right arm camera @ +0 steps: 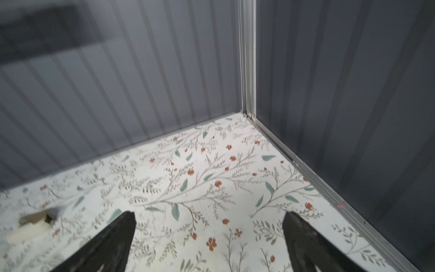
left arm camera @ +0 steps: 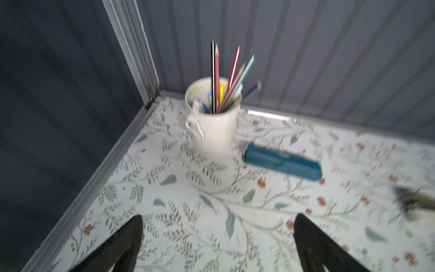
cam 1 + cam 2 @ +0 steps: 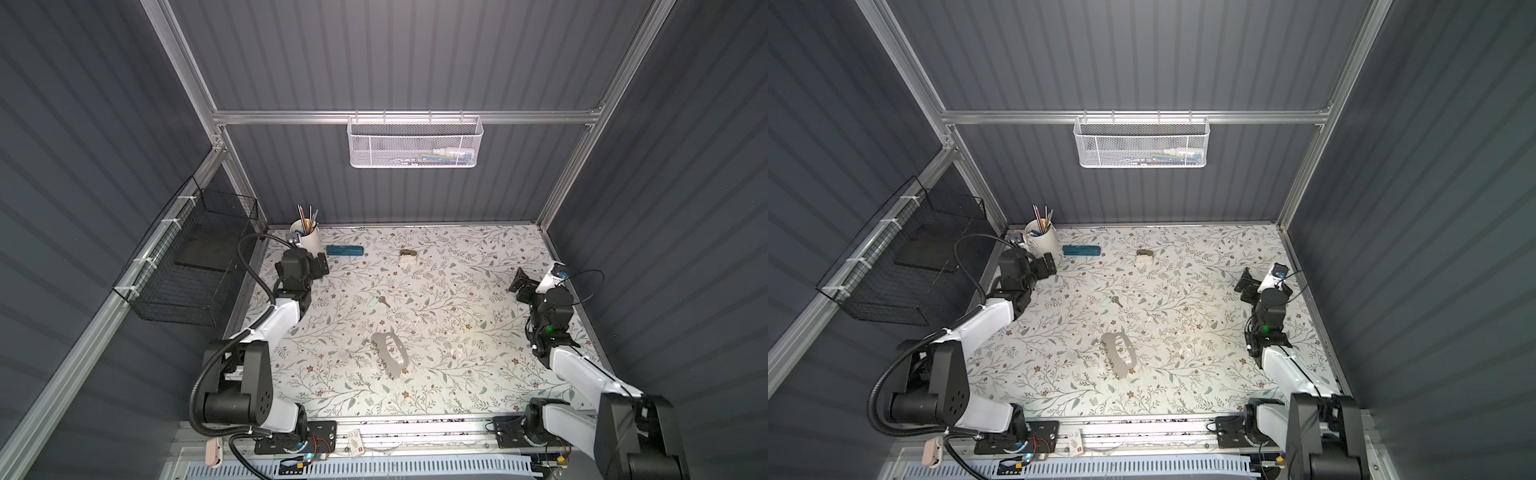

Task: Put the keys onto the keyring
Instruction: 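Move the left gripper over the silver keyring plate while the right arm lifts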

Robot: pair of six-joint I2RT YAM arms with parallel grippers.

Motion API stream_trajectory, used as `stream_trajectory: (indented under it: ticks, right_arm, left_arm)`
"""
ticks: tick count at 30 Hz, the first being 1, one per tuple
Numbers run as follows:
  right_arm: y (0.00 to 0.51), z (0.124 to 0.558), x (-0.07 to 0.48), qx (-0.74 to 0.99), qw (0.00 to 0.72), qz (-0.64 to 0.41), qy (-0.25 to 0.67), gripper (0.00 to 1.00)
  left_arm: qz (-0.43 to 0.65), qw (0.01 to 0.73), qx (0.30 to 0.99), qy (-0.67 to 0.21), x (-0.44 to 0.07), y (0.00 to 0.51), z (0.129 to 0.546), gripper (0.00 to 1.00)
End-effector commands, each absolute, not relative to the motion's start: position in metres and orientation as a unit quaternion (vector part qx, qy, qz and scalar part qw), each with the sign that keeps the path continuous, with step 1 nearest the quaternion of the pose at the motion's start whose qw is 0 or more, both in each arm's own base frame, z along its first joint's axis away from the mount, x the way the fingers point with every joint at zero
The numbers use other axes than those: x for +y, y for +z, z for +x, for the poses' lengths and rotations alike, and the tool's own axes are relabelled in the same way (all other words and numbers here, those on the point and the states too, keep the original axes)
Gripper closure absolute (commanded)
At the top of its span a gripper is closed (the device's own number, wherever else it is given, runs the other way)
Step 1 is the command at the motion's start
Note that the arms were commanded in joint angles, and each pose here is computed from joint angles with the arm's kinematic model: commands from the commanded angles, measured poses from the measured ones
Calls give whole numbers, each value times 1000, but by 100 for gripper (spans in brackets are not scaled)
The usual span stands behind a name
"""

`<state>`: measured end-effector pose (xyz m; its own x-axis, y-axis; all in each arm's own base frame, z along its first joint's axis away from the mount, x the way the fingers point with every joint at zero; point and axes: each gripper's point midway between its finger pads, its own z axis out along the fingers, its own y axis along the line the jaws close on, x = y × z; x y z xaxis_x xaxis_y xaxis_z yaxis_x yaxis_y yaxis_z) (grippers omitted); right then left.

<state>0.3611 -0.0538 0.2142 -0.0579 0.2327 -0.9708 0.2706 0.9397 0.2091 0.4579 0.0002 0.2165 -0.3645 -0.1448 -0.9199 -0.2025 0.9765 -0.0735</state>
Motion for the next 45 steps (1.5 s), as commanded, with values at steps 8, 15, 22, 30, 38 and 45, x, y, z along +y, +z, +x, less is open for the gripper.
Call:
stream_trajectory:
  ticks: [8, 15, 22, 30, 38, 45]
  right_arm:
    - [242, 359, 1, 766, 561, 233, 213, 1]
    - [233, 346, 44, 801, 517, 191, 234, 1]
    - [218, 332, 90, 841, 470, 118, 241, 1]
    - [220, 330, 122, 857, 462, 65, 220, 1]
    - [217, 329, 147, 863, 458, 14, 215, 1]
    - [214, 326, 154, 863, 458, -5, 216, 1]
  left_arm:
    - [-152, 359, 916, -98, -37, 181, 410, 0]
    - [-128, 279, 943, -128, -90, 146, 357, 0]
    - [-40, 227, 963, -142, -155, 116, 291, 3]
    - [-87, 125, 975, -163, -162, 85, 240, 23]
    - [-130, 101, 965, -204, -180, 82, 237, 32]
    - [-98, 89, 973, -190, -198, 71, 216, 37]
